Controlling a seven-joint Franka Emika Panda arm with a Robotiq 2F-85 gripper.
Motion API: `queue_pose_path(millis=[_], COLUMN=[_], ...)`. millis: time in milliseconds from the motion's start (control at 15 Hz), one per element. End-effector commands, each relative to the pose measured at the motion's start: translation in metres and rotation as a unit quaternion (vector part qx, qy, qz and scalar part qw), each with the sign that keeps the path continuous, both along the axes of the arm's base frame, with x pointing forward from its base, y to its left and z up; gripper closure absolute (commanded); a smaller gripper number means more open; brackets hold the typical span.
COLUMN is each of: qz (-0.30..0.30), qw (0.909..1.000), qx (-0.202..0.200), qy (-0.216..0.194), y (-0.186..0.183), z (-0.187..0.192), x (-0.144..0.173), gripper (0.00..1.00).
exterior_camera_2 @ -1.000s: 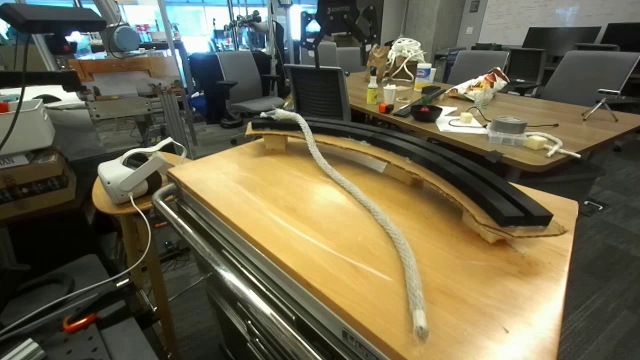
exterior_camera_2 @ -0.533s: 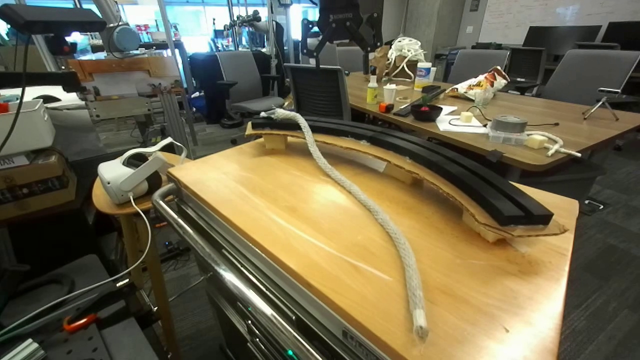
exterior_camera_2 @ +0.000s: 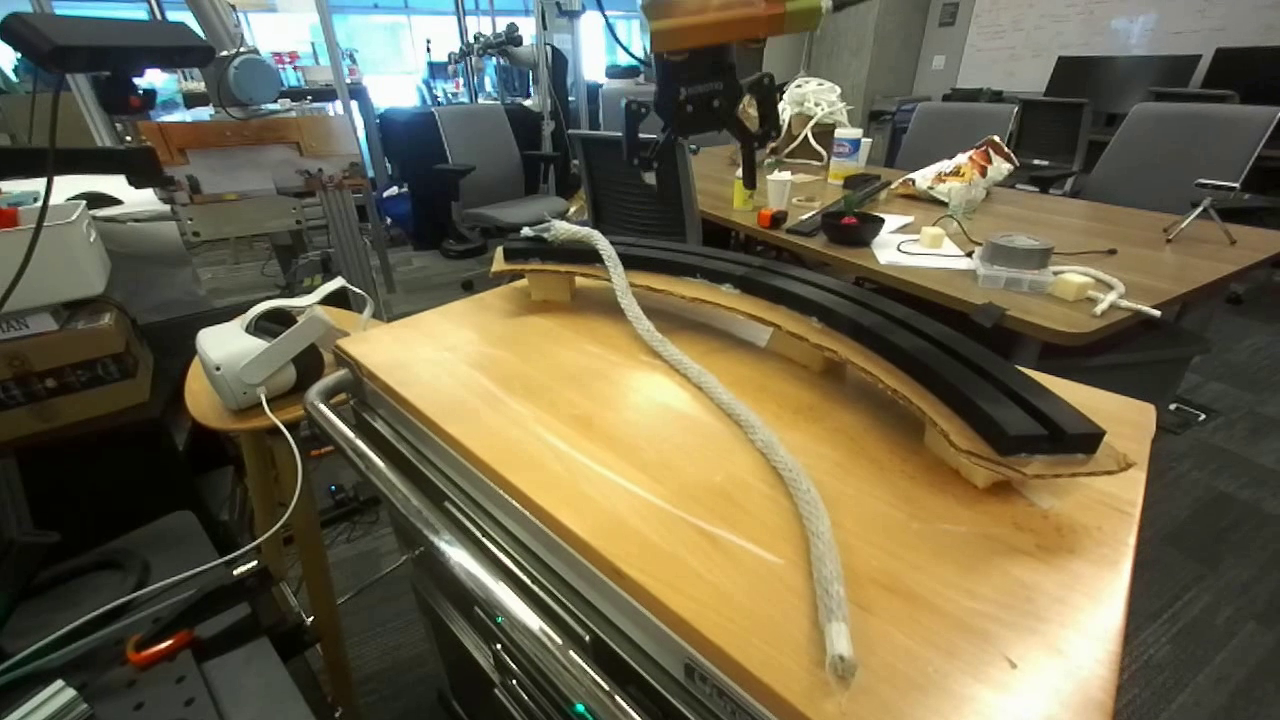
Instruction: Put the white rope on the skate
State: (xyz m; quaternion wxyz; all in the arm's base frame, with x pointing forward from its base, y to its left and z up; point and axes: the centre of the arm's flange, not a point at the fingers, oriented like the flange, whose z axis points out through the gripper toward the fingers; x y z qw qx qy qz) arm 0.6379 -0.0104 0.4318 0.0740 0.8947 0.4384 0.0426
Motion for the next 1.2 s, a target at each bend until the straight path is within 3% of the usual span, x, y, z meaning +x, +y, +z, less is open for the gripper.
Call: queue_pose_path(millis=[0,133,333,400,533,733,1000,1133], qz=[-0.084,-0.108,-0.08,-0.086,-0.082,-0.007,0.102,0.116], qw=[0.9951,0.9929,0.9963,0.9962,0.9965,0.999,0.9938,0.9917], qx=[0.022,0.012,-0.014,0.001,-0.008,-0.038,-0.009,-0.003], qy=[-0.048,-0.048,-0.028,-0.015,-0.008,0.022,0.043,0.055], y=[-0.012,-0.025,-0.039,-0.035,-0.04,-0.041,-0.045,-0.048], z=[-0.04,-0.064,-0.082,-0.087,-0.094,-0.094,-0.108,-0.114], x=[-0.061,-0.077,-0.093,-0.066,-0.076,-0.065,-0.052,-0.049], gripper=[0.0,0.0,0.0,0.0,0.0,0.0,0.0,0.0])
